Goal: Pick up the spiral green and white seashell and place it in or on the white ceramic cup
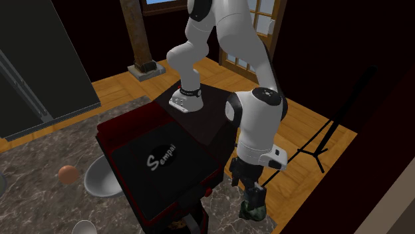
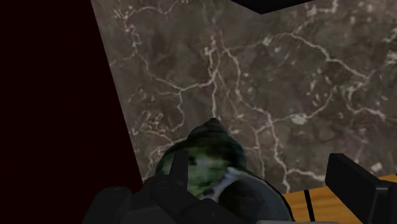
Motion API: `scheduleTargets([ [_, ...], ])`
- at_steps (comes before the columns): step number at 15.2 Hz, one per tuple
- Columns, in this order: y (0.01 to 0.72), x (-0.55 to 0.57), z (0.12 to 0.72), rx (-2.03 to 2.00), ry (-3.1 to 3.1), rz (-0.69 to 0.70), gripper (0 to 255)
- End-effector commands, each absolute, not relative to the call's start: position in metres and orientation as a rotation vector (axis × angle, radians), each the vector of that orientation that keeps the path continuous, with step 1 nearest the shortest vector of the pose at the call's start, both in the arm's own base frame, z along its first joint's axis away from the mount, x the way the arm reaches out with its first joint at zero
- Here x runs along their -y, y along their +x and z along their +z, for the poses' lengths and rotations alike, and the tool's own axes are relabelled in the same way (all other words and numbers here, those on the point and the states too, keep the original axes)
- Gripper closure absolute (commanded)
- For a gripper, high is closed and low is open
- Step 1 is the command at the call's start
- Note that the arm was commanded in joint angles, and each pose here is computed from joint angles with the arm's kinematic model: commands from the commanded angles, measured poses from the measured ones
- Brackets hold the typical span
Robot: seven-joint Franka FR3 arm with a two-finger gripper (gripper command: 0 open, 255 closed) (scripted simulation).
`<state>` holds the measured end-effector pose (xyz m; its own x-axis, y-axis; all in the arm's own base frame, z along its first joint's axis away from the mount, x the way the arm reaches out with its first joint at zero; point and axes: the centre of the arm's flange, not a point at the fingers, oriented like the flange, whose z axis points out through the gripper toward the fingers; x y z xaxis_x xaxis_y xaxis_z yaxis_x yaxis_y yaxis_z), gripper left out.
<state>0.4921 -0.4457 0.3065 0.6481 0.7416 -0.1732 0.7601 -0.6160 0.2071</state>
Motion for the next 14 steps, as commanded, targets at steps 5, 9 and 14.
scheduleTargets([
  [5, 0.492, 0.445, 0.303, -1.216, 2.611, -0.105, 255],
  [9, 0.487, 0.441, 0.297, -1.214, 2.612, -0.104, 255],
  [14, 0.492, 0.445, 0.315, -1.216, 2.611, -0.106, 255],
])
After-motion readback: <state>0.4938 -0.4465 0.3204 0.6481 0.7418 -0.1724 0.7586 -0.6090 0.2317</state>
